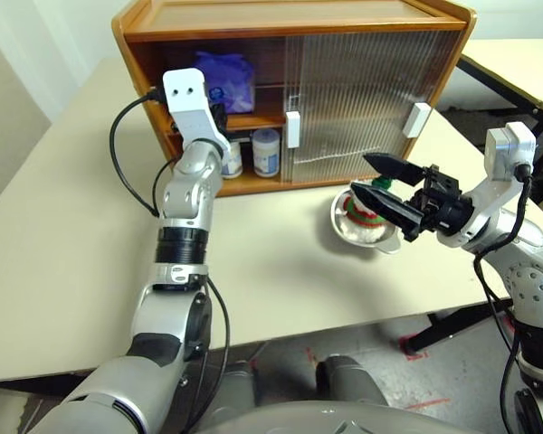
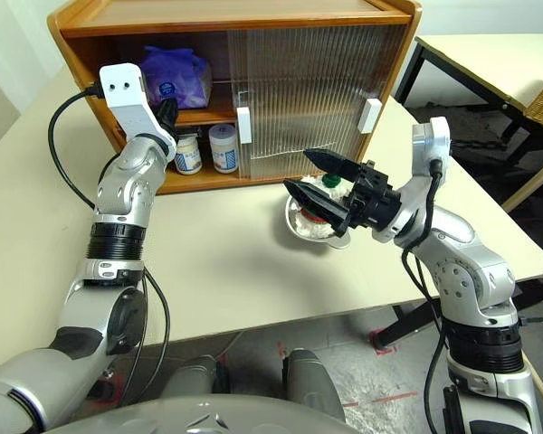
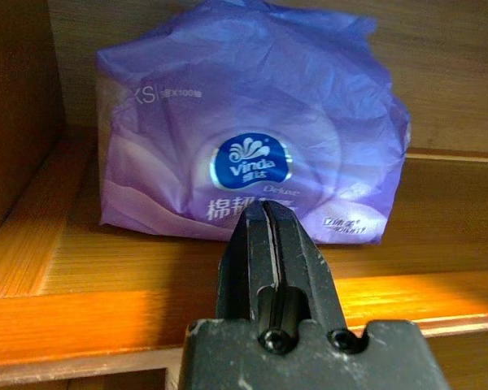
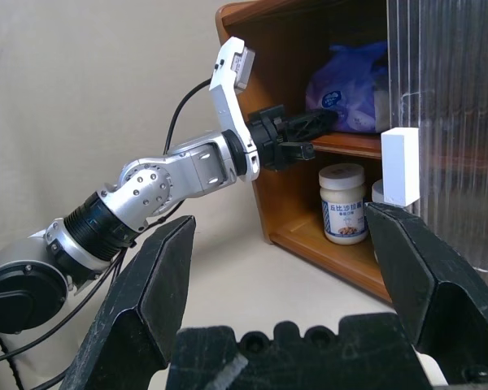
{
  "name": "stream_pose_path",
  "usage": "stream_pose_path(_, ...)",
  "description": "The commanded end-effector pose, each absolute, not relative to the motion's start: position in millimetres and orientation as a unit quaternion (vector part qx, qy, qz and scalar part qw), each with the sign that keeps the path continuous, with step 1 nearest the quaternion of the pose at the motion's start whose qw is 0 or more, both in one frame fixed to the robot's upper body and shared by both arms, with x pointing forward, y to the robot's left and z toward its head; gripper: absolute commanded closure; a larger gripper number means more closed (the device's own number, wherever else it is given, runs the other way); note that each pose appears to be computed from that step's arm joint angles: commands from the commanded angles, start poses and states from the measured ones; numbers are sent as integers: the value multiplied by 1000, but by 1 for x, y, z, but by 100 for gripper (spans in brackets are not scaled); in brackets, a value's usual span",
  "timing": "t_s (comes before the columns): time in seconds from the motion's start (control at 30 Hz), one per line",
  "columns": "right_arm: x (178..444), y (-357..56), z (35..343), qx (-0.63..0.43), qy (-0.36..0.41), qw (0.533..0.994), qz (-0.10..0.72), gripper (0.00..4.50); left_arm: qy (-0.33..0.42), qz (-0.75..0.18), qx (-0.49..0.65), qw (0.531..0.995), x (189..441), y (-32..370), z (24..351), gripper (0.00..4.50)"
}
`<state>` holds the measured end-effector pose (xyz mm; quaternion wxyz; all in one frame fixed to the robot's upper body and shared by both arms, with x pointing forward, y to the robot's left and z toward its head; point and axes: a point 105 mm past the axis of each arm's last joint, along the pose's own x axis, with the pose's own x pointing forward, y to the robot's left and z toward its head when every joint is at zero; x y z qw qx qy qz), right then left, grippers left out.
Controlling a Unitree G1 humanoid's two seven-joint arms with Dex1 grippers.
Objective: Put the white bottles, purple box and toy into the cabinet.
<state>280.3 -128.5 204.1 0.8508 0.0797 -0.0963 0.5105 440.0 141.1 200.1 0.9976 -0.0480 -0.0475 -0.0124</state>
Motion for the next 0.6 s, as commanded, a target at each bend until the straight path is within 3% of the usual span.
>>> stream_pose_path(0.03,279,-131,208,75,-106,852,507,0,-48,-34,-55,997,440,132,200,447)
stream_pose_path(0.3,279,-132,207,76,-102,852,508,0,-69,-118,-35,990,403,108,214,447)
stream_pose_path(0.33,279,-132,207,76,-101,852,508,0,-73,-128,-35,989,397,103,216,431)
stream_pose_path(0.43,281,-131,206,78,-98,850,512,0,-74,-156,-35,984,384,84,217,356)
stream_pose_path(0.6,282,-128,207,77,-95,846,519,0,-71,-212,-33,974,374,53,211,158)
